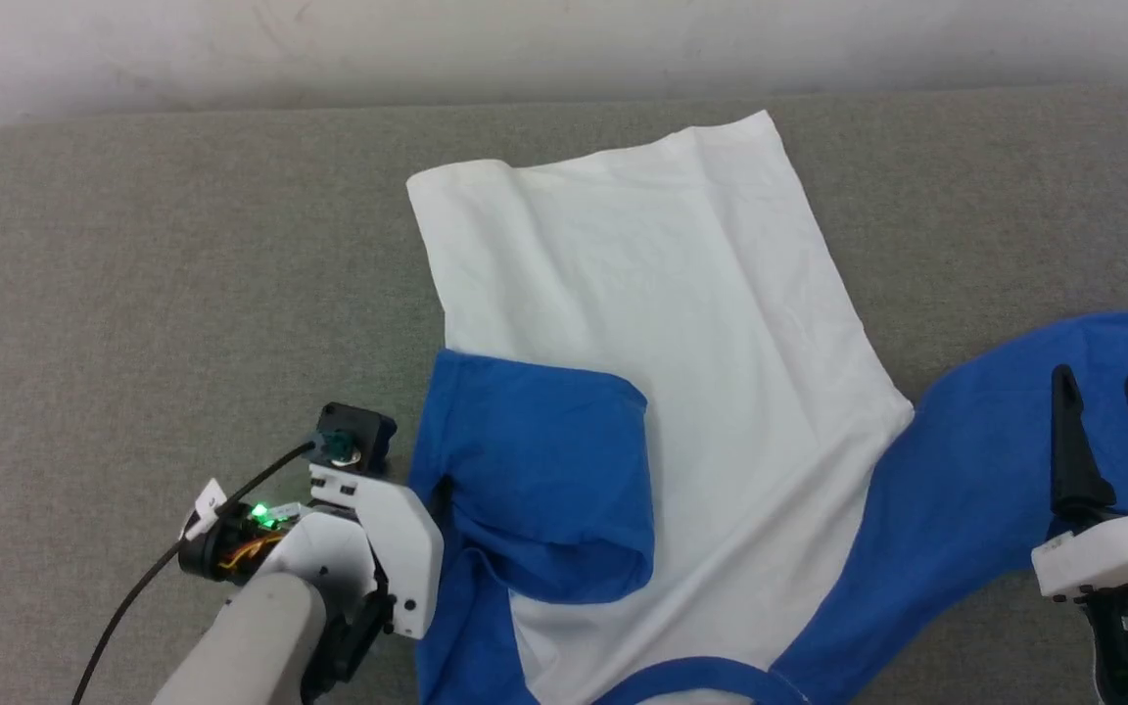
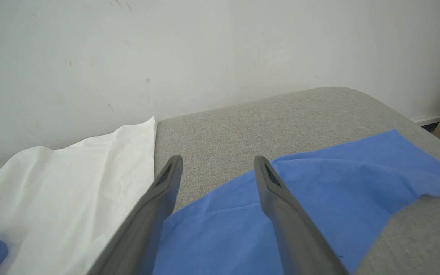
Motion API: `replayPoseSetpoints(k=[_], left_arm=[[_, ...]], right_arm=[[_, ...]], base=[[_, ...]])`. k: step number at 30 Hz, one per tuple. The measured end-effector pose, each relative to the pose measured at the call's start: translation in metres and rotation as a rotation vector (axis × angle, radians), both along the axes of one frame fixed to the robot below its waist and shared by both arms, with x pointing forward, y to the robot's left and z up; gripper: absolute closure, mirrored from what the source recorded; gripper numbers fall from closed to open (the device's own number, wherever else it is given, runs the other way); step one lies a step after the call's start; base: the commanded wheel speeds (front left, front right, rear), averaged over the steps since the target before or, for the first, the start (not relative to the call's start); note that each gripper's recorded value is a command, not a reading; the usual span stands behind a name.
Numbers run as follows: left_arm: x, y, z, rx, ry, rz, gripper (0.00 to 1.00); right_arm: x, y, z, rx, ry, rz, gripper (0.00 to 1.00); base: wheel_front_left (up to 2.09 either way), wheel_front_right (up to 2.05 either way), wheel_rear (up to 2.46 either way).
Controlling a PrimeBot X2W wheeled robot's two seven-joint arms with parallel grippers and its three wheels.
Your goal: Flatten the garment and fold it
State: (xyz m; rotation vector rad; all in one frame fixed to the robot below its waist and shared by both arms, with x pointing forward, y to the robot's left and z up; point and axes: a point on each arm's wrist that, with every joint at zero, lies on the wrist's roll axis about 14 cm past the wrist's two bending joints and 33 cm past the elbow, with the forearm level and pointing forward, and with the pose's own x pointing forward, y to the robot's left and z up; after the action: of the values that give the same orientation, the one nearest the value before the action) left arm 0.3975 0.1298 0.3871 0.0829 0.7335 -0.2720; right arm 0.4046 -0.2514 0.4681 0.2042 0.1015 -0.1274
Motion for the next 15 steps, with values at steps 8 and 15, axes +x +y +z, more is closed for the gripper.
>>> replayPoseSetpoints(k=[8,15], left_arm=[[0.001,-0.005,0.0,-0.008,0.006,-0.028,1.0],[0.012,-0.003,0.035,-0.047,-0.168,0.014,1.0]], right_arm=[[0.002,0.0,-0.004,-0.004,0.011,0.004,0.0],[0.0,0.002,0.006,0.001,-0.014,0.01,0.0]], base=[[0.0,0.0,0.0],[0.0,0.0,0.0]])
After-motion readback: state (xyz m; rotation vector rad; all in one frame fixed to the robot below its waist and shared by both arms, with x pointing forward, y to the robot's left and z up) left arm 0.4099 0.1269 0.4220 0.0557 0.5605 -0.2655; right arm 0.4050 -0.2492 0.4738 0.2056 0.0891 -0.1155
